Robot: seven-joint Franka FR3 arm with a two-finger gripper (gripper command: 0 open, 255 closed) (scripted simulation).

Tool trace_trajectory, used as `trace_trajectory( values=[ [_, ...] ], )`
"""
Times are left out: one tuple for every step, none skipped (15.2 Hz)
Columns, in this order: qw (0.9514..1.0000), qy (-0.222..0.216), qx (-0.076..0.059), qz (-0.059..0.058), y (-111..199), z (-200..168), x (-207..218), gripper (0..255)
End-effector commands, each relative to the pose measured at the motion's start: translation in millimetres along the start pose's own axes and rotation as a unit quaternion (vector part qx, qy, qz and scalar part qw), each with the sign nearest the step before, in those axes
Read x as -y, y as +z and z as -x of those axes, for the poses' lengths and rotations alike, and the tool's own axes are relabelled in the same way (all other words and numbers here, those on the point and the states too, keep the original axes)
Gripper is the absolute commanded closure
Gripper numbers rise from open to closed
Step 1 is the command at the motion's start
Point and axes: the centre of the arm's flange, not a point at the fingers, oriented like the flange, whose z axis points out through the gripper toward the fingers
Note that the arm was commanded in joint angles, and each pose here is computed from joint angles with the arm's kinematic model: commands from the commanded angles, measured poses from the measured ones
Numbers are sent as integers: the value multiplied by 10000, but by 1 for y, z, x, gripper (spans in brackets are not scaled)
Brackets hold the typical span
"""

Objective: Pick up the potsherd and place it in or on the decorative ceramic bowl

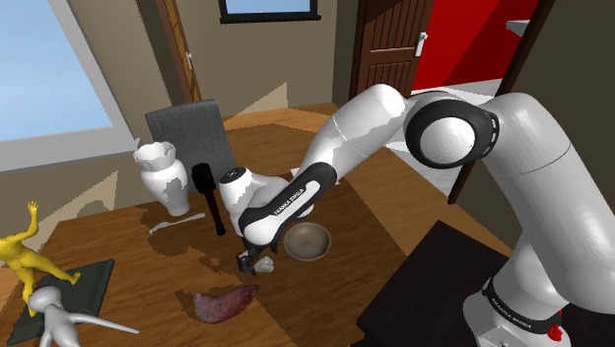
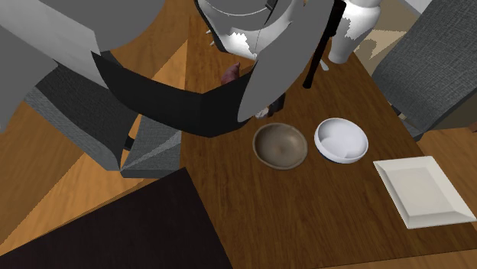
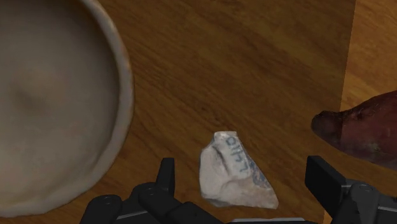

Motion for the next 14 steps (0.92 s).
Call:
trace_trajectory(
  values=[
    [10000,0,0,0,0,0,0,0],
    [10000,0,0,0,0,0,0,255],
    [10000,0,0,0,0,0,0,255],
    [10000,0,0,0,0,0,0,255],
    [10000,0,0,0,0,0,0,255],
    [10000,0,0,0,0,0,0,255],
    [10000,0,0,0,0,0,0,255],
    [10000,0,0,0,0,0,0,255],
    [10000,0,0,0,0,0,0,255],
    [10000,0,0,0,0,0,0,255],
    [10000,0,0,0,0,0,0,255],
    [10000,0,0,0,-5,1,0,255],
    [10000,0,0,0,-10,2,0,255],
    [10000,0,0,0,-16,2,0,255]
  ],
)
